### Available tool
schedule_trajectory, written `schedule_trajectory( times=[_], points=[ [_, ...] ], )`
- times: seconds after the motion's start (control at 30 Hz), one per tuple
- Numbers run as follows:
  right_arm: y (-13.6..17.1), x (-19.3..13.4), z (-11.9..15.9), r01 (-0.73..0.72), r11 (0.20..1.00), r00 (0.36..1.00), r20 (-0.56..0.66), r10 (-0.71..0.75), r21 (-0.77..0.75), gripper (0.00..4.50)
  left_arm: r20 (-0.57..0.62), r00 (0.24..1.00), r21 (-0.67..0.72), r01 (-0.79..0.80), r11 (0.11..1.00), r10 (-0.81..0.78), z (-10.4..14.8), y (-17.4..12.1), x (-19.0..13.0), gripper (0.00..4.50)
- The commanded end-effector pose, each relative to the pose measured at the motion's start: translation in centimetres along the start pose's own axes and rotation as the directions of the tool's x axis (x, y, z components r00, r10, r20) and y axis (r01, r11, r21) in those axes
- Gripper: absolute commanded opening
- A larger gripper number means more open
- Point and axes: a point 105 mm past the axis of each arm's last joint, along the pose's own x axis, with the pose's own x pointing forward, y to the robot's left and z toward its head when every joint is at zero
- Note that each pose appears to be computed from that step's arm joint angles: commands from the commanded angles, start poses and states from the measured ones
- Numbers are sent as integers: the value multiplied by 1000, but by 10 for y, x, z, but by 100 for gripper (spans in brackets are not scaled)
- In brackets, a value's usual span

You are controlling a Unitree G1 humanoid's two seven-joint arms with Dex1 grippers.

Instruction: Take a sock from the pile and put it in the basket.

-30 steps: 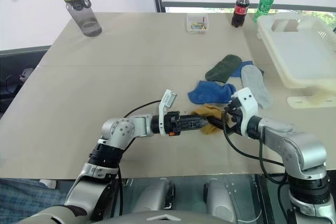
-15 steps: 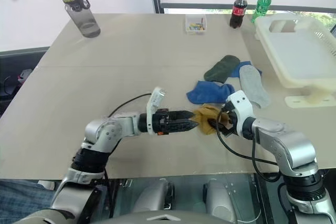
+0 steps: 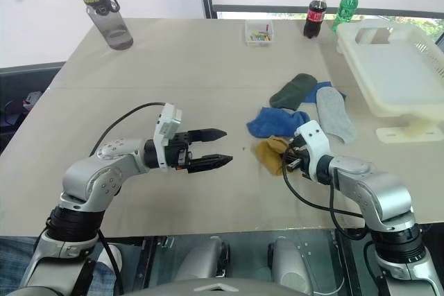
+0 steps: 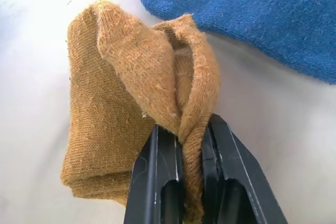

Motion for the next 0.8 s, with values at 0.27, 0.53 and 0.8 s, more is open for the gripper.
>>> schedule_trajectory(
  times=[0.27,0.53,0.8],
  points=[
    [2,-1,-7,-54,998,998,-31,54,-23,3,31,1000,106,-8,994,5,16,-5,-3,450],
    [-27,-55,68,-16,981,983,178,52,-194,3,210,977,291,-88,953,26,59,-2,0,450],
    [-116,-113,131,304,949,895,364,-256,-79,3,311,950,359,-159,920,42,79,1,8,450]
  ],
)
